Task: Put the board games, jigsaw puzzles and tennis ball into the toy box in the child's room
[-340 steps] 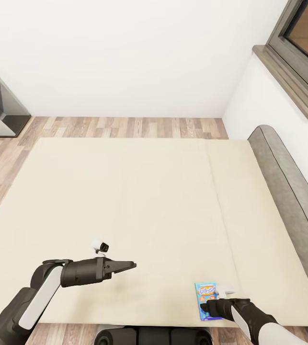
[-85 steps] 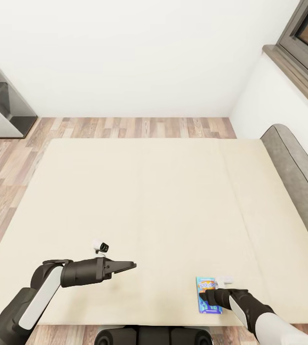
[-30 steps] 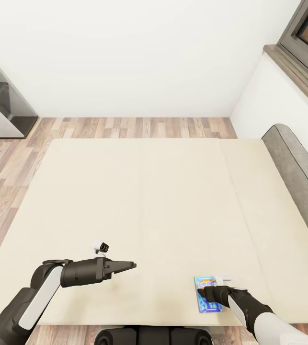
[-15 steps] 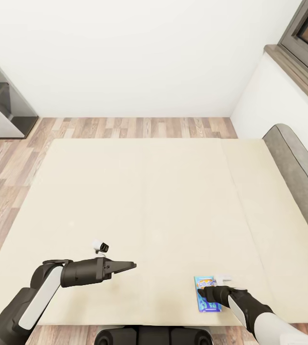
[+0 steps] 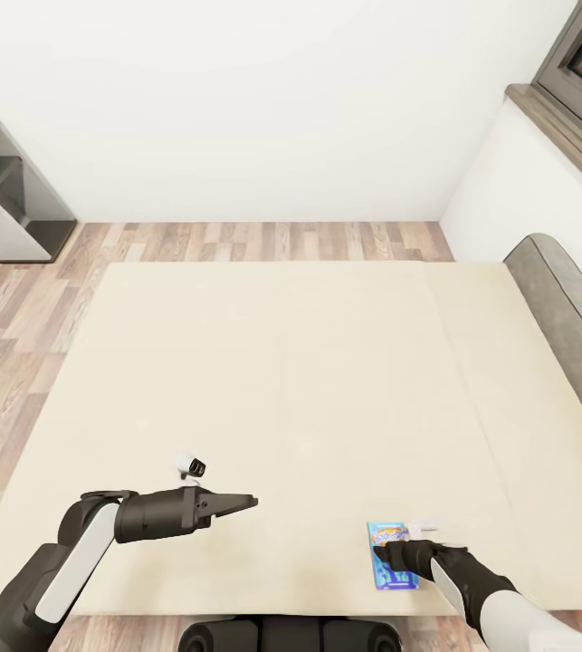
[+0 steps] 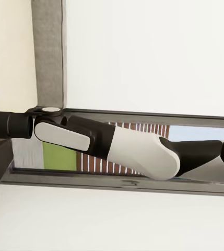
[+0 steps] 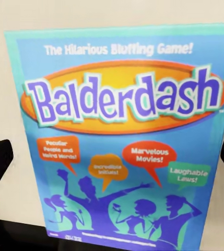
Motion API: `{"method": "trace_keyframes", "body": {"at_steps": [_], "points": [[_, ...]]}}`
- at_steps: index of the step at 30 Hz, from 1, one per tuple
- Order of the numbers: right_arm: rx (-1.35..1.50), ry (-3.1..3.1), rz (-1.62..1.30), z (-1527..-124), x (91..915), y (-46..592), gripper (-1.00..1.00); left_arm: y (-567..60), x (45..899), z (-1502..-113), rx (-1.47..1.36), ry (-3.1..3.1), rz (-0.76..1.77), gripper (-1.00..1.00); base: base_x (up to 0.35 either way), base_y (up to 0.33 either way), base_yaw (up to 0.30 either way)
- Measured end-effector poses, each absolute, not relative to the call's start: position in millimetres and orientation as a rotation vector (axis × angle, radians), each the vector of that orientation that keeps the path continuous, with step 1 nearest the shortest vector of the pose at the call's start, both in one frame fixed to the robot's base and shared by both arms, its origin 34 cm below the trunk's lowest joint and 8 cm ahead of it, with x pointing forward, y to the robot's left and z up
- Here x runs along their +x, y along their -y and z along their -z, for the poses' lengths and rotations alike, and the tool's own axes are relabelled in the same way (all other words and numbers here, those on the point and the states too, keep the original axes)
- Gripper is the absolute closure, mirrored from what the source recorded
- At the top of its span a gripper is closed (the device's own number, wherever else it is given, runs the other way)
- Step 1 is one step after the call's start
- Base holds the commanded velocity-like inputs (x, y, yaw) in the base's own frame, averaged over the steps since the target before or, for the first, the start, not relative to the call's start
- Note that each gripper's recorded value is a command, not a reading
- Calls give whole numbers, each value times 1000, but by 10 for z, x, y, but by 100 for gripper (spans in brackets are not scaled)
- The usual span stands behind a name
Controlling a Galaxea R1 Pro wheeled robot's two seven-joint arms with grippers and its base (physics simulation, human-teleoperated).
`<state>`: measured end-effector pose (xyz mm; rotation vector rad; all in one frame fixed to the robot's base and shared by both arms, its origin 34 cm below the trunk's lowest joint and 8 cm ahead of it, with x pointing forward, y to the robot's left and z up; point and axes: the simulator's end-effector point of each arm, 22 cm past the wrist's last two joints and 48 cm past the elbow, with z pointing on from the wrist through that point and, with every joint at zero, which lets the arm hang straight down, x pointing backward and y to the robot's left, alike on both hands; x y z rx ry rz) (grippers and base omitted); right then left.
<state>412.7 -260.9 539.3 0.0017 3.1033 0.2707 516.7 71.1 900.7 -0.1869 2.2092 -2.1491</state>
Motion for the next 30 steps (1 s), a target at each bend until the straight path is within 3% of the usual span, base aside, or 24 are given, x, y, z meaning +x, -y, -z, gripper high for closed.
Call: {"method": "trace_keyframes", "body": {"at_steps": [30], "points": [[0, -3104, -271, -5393, 4123, 2608, -100, -713, 5167, -9011, -187, -2207, 2151, -100, 0, 155, 0]]}}
